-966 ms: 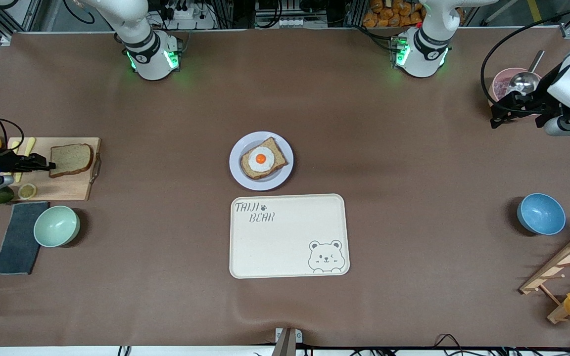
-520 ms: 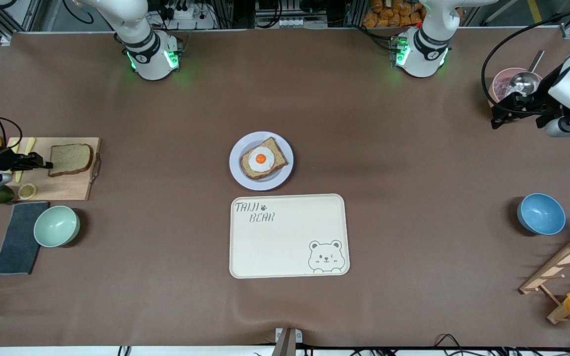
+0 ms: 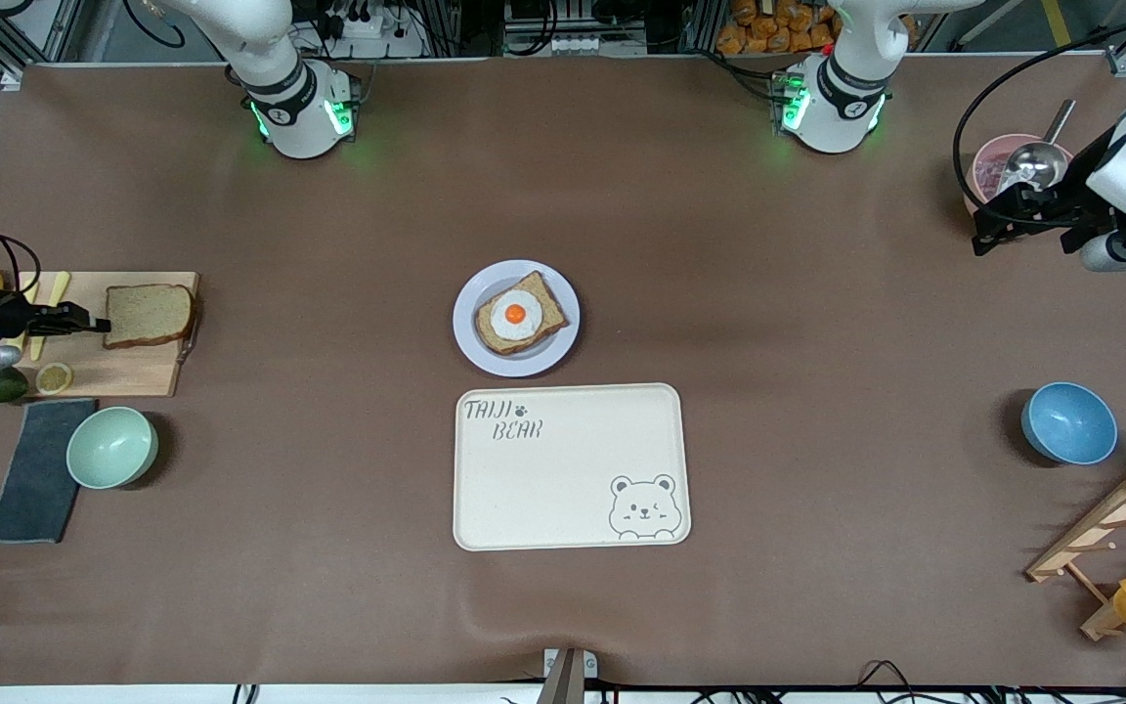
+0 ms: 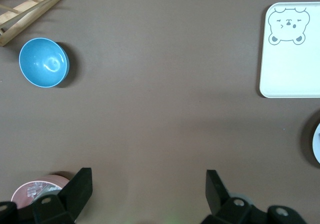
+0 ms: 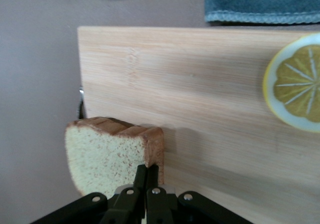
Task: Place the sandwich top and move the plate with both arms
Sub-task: 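Grasp the bread slice on the cutting board with the right gripper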
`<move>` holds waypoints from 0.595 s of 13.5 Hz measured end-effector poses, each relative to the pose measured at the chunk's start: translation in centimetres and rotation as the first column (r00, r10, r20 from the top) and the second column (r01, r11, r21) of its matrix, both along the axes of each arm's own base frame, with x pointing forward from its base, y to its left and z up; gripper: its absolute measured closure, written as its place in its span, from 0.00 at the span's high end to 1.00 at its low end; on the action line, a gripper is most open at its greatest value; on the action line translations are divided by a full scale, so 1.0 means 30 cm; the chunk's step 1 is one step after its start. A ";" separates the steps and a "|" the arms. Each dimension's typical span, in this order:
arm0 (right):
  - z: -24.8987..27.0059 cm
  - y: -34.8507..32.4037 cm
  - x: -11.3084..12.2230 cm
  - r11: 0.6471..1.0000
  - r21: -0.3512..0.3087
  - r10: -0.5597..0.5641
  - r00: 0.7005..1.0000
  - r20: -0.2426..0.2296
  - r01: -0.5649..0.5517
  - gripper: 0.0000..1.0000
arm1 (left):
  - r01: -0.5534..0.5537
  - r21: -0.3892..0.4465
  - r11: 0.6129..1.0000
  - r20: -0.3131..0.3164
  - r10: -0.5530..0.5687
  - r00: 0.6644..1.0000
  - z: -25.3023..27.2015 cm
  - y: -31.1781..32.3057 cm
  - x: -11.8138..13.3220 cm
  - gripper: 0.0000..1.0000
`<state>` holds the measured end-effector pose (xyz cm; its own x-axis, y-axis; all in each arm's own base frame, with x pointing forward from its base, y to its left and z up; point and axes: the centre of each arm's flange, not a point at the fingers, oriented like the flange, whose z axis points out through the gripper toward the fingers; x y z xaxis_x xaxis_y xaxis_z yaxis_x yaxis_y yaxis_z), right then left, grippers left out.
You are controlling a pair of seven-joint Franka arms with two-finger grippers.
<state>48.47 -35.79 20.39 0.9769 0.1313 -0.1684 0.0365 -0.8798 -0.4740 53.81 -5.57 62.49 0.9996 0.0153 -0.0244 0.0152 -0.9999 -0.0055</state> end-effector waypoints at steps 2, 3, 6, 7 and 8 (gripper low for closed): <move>0.030 0.013 0.028 0.999 0.018 -0.030 1.000 -0.005 0.030 0.03 | 0.002 0.000 1.000 0.002 -0.002 1.000 0.002 0.000 0.000 1.00; 0.044 0.023 0.041 0.998 0.035 -0.044 0.999 -0.007 0.045 0.03 | 0.002 0.000 1.000 0.003 -0.002 1.000 0.003 0.000 0.001 1.00; 0.078 0.055 0.075 0.994 0.074 -0.073 0.997 -0.025 0.074 0.03 | 0.003 -0.001 1.000 0.005 -0.003 1.000 0.003 -0.001 0.002 1.00; 0.086 0.073 0.084 0.992 0.094 -0.081 0.996 -0.033 0.084 0.03 | 0.003 -0.001 1.000 0.006 -0.003 1.000 0.003 -0.001 0.002 1.00; 0.094 0.090 0.093 0.990 0.111 -0.085 0.995 -0.045 0.089 0.03 | 0.003 -0.001 1.000 0.006 -0.003 1.000 0.004 -0.001 0.003 1.00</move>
